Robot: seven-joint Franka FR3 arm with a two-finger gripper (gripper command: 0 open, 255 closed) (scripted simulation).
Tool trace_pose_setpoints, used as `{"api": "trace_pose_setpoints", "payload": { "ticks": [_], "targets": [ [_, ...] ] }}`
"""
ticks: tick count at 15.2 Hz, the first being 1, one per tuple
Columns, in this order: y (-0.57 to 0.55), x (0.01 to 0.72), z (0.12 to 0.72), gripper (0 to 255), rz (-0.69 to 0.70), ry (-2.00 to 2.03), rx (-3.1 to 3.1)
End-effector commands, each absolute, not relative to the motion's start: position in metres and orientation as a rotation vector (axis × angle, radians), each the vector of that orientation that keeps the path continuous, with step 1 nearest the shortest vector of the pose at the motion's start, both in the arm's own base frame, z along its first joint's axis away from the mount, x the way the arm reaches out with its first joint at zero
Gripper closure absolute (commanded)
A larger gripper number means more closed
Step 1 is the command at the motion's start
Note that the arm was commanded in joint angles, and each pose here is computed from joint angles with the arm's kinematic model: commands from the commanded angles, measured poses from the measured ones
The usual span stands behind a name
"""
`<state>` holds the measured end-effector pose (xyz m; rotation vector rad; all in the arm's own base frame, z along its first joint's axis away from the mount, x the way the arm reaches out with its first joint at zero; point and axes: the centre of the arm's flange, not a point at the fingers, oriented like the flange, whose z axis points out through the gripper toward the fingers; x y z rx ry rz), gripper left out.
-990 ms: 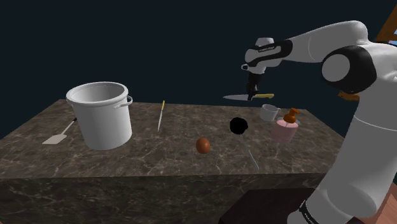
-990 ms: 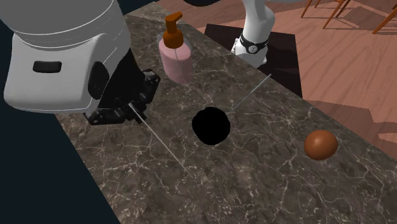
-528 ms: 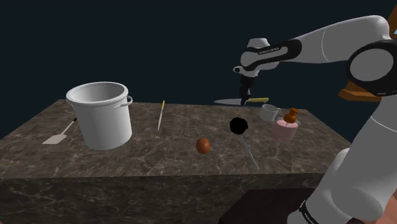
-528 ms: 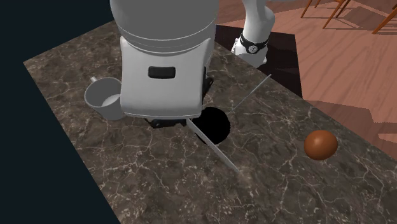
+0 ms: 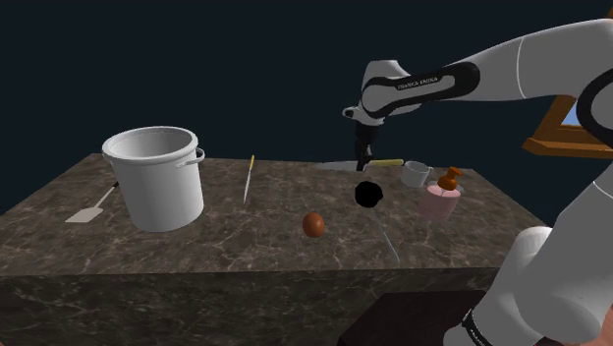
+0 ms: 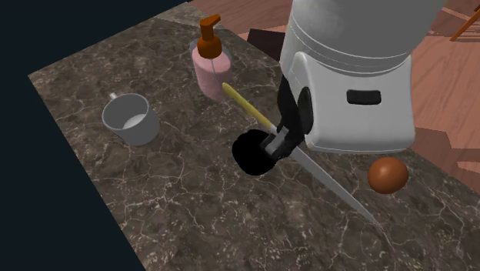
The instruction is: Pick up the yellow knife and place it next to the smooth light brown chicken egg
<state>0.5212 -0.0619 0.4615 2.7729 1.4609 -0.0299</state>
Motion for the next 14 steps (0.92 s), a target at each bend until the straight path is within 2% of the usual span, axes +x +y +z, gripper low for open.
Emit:
{"api": "trace_pose_setpoints", "payload": {
  "ticks": [1, 7, 14],
  "targets": [
    [-0.036, 0.517, 0.464, 255, -0.03, 1.459, 2.774],
    [0.041, 0.506, 0.464, 255, -0.03, 1.459, 2.774],
    [0.041, 0.506, 0.427, 255, -0.03, 1.459, 2.774]
  ]
}}
